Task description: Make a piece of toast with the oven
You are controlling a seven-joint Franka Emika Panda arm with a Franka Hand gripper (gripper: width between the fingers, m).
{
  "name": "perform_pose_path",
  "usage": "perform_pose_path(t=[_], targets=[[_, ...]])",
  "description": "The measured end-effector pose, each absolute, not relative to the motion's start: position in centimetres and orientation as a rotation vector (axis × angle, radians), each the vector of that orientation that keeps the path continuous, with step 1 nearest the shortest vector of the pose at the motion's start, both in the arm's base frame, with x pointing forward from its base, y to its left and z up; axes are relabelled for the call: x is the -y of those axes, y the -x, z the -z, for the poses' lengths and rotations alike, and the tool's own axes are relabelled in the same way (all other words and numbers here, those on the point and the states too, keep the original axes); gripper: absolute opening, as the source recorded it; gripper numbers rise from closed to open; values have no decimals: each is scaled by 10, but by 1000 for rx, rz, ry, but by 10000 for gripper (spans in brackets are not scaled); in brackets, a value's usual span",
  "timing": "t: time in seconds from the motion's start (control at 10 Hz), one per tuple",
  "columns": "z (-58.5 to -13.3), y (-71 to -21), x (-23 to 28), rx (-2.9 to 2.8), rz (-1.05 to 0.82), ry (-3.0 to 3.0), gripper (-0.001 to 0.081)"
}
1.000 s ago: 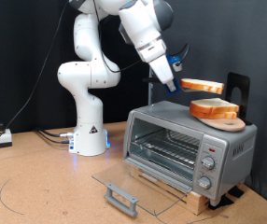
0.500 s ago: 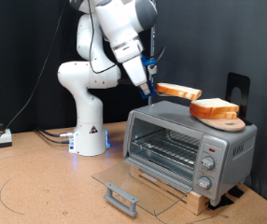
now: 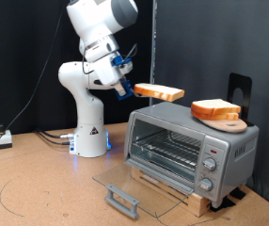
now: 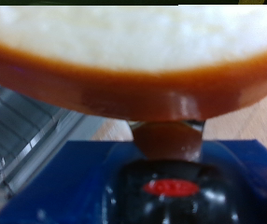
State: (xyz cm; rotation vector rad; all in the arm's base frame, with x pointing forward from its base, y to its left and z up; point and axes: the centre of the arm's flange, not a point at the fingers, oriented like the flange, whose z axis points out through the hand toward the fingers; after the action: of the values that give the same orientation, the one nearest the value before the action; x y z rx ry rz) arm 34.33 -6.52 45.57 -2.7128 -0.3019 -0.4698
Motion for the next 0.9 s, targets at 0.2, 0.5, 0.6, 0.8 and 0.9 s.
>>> perform_pose_path(t=[0.2, 0.5, 0.6, 0.8, 0.9], targets=[[-454, -343, 96, 285, 457, 2734, 393], [-450, -349, 133, 249, 457, 2713, 393], [-449, -349, 132, 251, 453, 2713, 393], [-432, -344, 130, 362, 414, 2724, 393], [-420, -343, 129, 418, 377, 2743, 393]])
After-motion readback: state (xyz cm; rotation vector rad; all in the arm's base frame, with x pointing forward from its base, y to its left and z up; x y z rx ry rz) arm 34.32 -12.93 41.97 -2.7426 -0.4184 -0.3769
